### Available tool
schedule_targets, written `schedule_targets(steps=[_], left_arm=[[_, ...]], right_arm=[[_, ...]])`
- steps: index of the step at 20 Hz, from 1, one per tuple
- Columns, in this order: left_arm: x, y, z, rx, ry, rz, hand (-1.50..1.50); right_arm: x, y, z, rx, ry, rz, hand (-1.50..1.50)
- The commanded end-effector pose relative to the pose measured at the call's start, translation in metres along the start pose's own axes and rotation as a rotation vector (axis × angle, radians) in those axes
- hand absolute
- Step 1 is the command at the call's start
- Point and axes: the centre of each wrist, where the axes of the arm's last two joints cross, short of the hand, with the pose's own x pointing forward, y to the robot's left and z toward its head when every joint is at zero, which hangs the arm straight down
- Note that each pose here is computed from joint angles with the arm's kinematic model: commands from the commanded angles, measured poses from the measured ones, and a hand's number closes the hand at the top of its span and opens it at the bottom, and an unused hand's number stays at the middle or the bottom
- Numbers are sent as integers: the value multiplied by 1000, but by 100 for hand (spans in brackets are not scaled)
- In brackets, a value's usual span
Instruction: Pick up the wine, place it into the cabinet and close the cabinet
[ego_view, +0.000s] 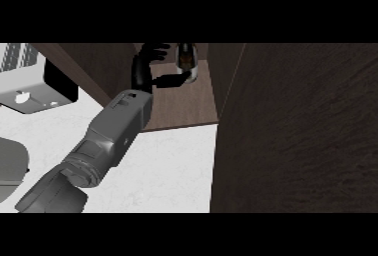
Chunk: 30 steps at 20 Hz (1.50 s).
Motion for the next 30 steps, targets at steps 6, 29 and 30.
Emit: schedule_targets(steps=[6, 29, 30], left_arm=[[-12, 12, 1, 24, 53, -66, -150], [6, -24, 13, -62, -90, 117, -150], [-4, -23, 21, -28, -77, 130, -150]], right_arm=[[-9, -6, 8, -21, 4, -10, -150], [-6, 8, 5, -5, -1, -6, -150], [-2, 3, 10, 1, 6, -26, -150]])
